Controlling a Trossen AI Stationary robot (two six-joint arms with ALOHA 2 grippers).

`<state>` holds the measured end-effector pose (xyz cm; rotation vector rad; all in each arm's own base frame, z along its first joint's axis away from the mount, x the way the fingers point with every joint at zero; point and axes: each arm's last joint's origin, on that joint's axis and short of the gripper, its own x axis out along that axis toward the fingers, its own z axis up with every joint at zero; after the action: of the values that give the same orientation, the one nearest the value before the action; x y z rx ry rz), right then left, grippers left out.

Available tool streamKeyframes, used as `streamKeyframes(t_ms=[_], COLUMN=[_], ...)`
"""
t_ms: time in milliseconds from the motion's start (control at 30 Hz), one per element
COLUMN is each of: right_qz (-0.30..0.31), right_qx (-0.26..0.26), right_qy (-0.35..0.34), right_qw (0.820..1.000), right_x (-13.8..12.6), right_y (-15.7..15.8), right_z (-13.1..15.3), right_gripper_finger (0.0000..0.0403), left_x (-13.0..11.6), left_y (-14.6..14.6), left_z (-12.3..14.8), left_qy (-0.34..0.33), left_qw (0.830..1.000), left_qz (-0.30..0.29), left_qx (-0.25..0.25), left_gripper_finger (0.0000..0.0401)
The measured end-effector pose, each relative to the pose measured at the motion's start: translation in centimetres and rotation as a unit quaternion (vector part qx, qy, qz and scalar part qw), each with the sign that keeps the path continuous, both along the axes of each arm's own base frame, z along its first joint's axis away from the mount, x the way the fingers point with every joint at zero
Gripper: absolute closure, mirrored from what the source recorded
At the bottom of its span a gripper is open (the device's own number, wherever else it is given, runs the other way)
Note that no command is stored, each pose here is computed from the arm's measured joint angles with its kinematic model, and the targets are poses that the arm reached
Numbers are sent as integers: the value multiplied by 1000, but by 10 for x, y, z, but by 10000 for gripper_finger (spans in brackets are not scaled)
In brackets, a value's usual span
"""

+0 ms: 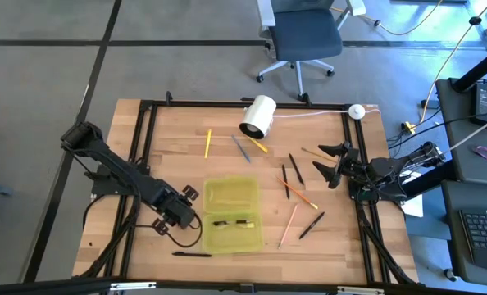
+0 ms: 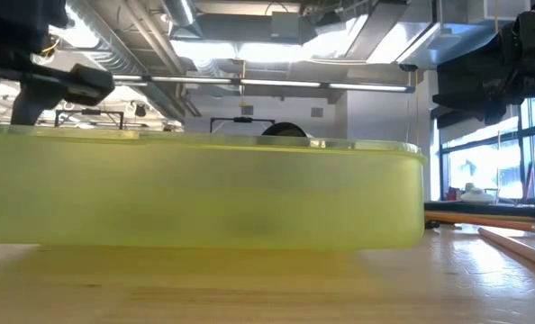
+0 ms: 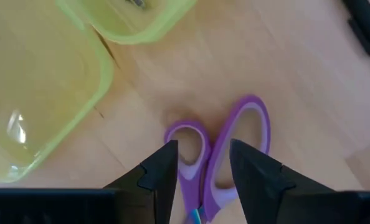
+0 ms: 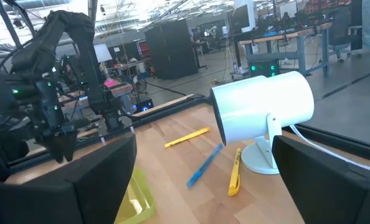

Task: Pick & place school supplies into a supply box
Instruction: Put the purple scissors into the yellow supply box

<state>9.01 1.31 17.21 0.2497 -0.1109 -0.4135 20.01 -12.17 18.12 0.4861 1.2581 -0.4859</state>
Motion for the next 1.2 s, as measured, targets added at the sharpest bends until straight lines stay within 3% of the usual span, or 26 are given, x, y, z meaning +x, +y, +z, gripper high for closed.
streamKeyframes(t_ms=[533, 1200], right_qz=[0, 1], right_qx=[-2, -2], right_qy=[1, 1], right_qw=[1000, 1000], right_x=[0, 0], right_y=[0, 0], right_z=[0, 0], right_gripper_finger=[27, 27], left_x=[-3, 3], left_y=[2, -3], left_z=[-14, -45], left_qy=[0, 64], left_qw=[1000, 998], left_qz=[-6, 11], left_qx=[-8, 20], left_gripper_finger=[260, 261])
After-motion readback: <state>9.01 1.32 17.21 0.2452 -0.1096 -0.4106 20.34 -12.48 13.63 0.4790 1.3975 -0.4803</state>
